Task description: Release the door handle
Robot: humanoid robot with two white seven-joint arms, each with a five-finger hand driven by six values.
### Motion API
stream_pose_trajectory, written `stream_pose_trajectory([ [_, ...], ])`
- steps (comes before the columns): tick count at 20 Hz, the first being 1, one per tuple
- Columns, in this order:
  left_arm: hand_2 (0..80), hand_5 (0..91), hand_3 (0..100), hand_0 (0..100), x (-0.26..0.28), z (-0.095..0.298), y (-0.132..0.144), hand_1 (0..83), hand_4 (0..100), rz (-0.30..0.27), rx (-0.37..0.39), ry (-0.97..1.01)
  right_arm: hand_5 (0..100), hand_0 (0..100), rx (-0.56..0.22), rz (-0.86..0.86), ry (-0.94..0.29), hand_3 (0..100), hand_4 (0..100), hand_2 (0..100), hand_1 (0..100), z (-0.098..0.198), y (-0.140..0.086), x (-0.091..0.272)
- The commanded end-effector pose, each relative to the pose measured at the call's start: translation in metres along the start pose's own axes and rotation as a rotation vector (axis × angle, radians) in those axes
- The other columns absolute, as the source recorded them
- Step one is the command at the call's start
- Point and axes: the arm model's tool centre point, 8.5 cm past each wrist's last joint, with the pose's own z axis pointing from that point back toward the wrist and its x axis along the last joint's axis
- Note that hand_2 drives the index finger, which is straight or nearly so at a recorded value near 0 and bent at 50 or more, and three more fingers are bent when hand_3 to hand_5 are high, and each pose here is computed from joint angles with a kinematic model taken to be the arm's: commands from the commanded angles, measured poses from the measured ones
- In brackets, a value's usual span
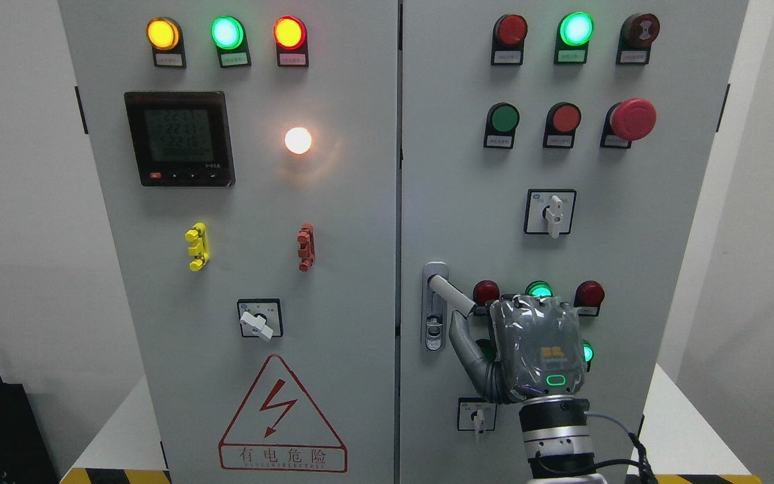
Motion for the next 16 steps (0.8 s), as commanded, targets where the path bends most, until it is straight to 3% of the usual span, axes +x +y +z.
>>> stream_pose_trajectory([
  [1, 0.0, 0.0, 0, 12, -0.0017, 0.0003, -0.0002, 38.9, 0, 0.002, -0.001, 0.008, 97, 56, -0.002, -0.009, 0.005, 100, 100, 100, 7, -0.0004, -0.0007, -0.0013],
  [16, 0.0, 0.0, 0, 12, -0.0017, 0.0003, -0.0002, 38.9, 0, 0.000, -0.001, 0.008, 97, 56, 0.000, -0.009, 0.012, 100, 100, 100, 7, -0.0004, -0.0001, -0.0022],
])
